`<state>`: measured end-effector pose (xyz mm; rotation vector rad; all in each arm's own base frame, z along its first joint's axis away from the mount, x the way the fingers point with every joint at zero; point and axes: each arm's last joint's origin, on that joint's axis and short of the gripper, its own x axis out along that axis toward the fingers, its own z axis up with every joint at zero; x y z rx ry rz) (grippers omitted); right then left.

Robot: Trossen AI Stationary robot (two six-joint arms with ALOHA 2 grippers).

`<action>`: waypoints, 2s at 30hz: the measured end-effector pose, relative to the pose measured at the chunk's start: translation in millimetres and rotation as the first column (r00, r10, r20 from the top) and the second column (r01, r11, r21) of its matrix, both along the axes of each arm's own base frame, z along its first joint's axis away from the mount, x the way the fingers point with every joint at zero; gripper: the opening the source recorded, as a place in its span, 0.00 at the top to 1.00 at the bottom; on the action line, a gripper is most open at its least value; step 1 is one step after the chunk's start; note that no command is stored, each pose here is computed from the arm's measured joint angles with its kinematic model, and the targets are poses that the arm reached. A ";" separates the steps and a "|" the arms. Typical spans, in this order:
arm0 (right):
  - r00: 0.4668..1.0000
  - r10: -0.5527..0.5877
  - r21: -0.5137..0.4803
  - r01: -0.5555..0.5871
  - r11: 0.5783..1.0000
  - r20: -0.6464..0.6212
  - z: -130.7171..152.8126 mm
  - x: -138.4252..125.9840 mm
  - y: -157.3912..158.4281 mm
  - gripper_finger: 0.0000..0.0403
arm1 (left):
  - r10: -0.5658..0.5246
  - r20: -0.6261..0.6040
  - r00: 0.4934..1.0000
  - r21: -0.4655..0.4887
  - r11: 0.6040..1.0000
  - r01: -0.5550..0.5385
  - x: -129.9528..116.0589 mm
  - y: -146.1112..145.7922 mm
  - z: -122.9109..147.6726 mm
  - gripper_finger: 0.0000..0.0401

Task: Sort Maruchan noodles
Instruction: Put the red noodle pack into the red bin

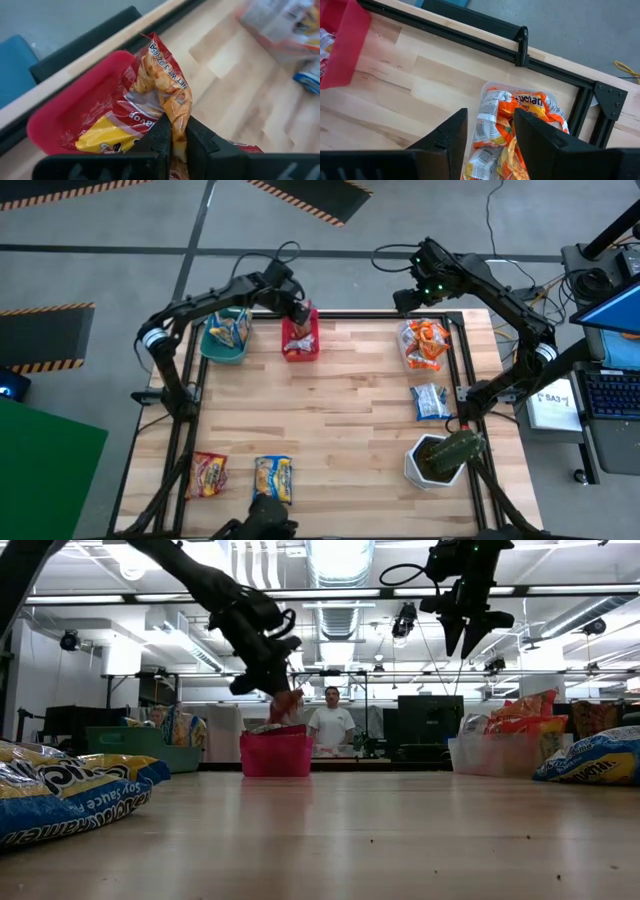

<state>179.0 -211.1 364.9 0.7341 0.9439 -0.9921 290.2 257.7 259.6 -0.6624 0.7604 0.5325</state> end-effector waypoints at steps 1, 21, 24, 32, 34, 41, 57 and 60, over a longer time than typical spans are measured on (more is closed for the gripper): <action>1.000 0.000 0.000 0.000 1.000 0.000 0.0 0.0 0.0 0.63 | 0.004 0.000 1.000 0.006 1.000 -0.004 1.6 1.7 -2.4 0.97; 1.000 -0.014 -0.005 0.014 1.000 0.013 0.5 0.6 -0.7 0.64 | 0.034 0.096 0.995 0.004 0.999 -0.035 23.4 22.2 -33.7 0.97; 1.000 -0.014 -0.009 0.014 1.000 0.016 0.7 0.9 -1.1 0.64 | 0.047 0.093 0.995 -0.036 0.998 -0.043 26.3 23.7 -43.2 0.96; 1.000 -0.014 -0.010 0.014 1.000 0.017 0.7 1.0 -1.2 0.64 | 0.054 0.077 0.996 -0.059 0.997 -0.050 28.6 25.7 -53.9 0.84; 1.000 -0.014 -0.010 0.014 1.000 0.017 0.7 1.0 -1.2 0.64 | 0.050 0.073 0.996 -0.059 0.997 -0.046 28.3 25.5 -54.0 0.80; 1.000 -0.013 -0.010 0.014 1.000 0.017 0.7 1.0 -1.2 0.64 | 0.012 0.023 1.000 -0.073 0.997 -0.010 26.4 24.4 -47.3 0.70; 1.000 -0.010 -0.011 0.010 1.000 0.015 0.6 1.0 -1.2 0.64 | -0.184 -0.111 0.977 -0.033 0.983 0.181 22.4 20.6 17.8 0.68; 1.000 -0.010 -0.011 0.010 1.000 0.015 0.6 1.0 -1.2 0.64 | -0.210 -0.131 0.969 -0.036 0.978 0.207 20.9 18.9 18.2 0.68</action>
